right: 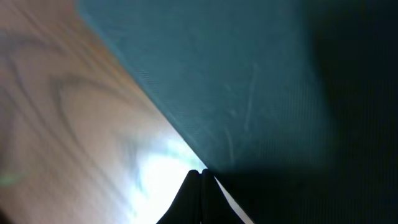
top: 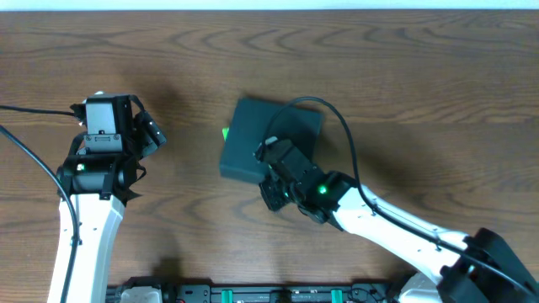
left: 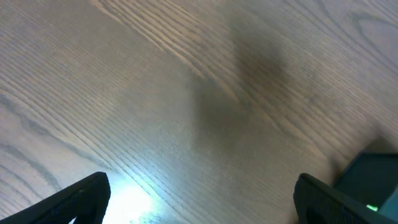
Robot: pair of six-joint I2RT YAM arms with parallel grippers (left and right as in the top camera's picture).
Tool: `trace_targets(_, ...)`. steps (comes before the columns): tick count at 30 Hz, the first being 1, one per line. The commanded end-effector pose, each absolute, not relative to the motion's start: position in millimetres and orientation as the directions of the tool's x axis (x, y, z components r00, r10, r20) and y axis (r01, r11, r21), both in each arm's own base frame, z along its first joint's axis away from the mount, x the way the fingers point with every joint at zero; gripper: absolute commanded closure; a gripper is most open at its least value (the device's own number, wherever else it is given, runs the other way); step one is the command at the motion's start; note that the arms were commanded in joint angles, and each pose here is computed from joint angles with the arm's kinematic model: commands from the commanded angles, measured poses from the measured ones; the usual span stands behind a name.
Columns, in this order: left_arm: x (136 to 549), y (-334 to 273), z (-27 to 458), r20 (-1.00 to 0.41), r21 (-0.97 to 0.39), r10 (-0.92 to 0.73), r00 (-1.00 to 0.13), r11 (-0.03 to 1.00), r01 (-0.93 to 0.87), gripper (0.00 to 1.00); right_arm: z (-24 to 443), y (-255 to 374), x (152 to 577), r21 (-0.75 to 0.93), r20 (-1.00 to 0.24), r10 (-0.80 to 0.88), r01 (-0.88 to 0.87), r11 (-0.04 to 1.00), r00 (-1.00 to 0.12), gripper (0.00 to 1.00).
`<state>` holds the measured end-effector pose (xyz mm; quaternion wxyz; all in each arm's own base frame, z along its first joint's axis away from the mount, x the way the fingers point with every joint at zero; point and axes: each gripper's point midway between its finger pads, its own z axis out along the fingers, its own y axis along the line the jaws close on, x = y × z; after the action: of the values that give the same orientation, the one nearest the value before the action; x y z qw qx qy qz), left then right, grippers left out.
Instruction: Pack container
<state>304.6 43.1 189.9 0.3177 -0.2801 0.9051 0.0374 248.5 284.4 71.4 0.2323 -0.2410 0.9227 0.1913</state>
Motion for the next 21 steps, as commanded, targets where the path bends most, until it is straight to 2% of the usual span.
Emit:
trace_targets(1, 305, 47, 196, -0.611, -0.102, -0.481, -0.629, 0.836, -0.539, 0.05, 67, 272, 271, 0.184, -0.548, -0.345, -0.513, 0.838, -0.762, 0.98)
trace_targets(9, 305, 47, 196, -0.611, -0.102, -0.481, -0.629, 0.836, -0.539, 0.05, 39, 249, 278, 0.118, -0.481, -0.406, -0.516, 0.848, -0.777, 0.99)
trace_targets(13, 305, 47, 196, -0.611, -0.102, -0.481, -0.629, 0.836, -0.539, 0.05, 40, 234, 293, 0.046, -0.503, -0.397, -0.483, 0.874, -0.767, 0.98)
trace_targets(21, 305, 47, 196, -0.611, -0.103, -0.481, -0.629, 0.836, -0.539, 0.05, 52, 235, 316, 0.078, -0.575, -0.317, -0.437, 0.896, -0.754, 0.98)
